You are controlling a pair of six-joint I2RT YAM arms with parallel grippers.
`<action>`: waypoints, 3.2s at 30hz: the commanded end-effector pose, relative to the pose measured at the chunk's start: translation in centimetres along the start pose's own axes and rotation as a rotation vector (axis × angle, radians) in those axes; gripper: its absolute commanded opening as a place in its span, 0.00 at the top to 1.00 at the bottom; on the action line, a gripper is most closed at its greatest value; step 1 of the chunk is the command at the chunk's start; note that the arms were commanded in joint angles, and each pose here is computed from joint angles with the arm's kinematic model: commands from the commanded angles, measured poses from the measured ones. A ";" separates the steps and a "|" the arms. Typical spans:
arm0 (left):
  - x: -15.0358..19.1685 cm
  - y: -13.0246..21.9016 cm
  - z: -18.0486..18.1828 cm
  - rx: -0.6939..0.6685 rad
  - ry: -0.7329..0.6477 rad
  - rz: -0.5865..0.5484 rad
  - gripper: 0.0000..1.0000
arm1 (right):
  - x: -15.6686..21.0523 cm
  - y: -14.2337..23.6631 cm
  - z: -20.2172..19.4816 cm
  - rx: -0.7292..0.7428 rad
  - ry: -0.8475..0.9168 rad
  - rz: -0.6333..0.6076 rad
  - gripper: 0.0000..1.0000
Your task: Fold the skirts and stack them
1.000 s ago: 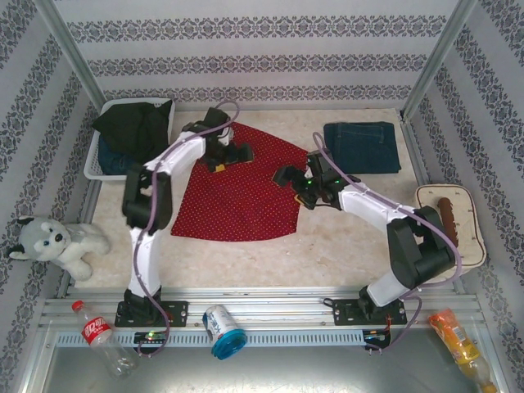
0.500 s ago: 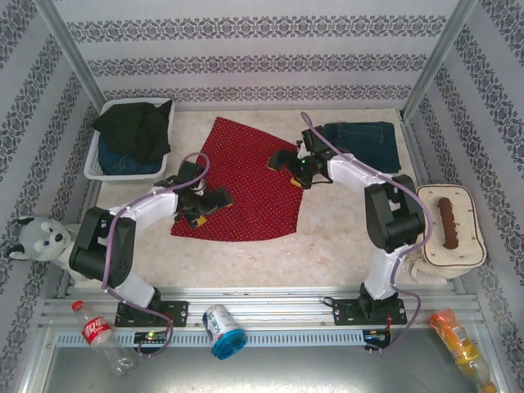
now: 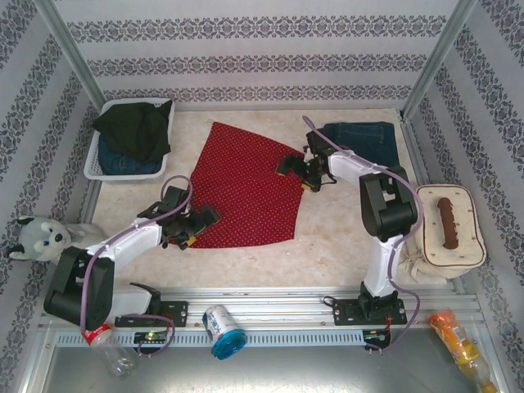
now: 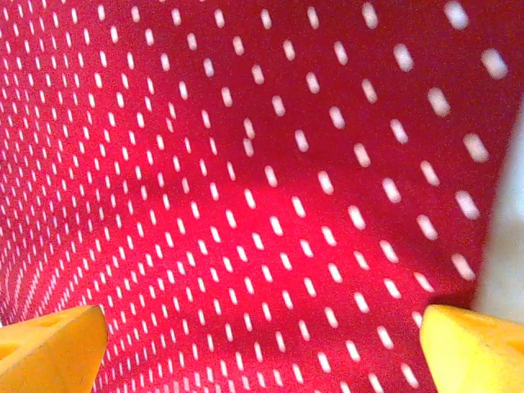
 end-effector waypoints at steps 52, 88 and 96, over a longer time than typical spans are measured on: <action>-1.1 4.1 6.9 -0.229 0.358 -0.291 0.34 | 19.1 5.7 -0.7 0.054 -0.272 0.053 0.02; -3.2 5.1 2.1 -0.051 0.212 -0.308 1.00 | 20.9 2.7 0.2 -0.112 -0.354 0.192 0.37; -3.2 5.1 2.2 -0.048 0.211 -0.313 1.00 | 21.4 2.6 -0.3 -0.064 -0.377 0.204 0.37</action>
Point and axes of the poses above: each hand's point on the last joint's axis, 136 mm out from that joint toward the fingers, its own y axis back along the fingers, its own z axis along the line the jaws close on, x = y × z, the point moved 9 cm from there along y, back along the fingers, and after that the axes turned 14 degrees about y, right-handed, at the moved point
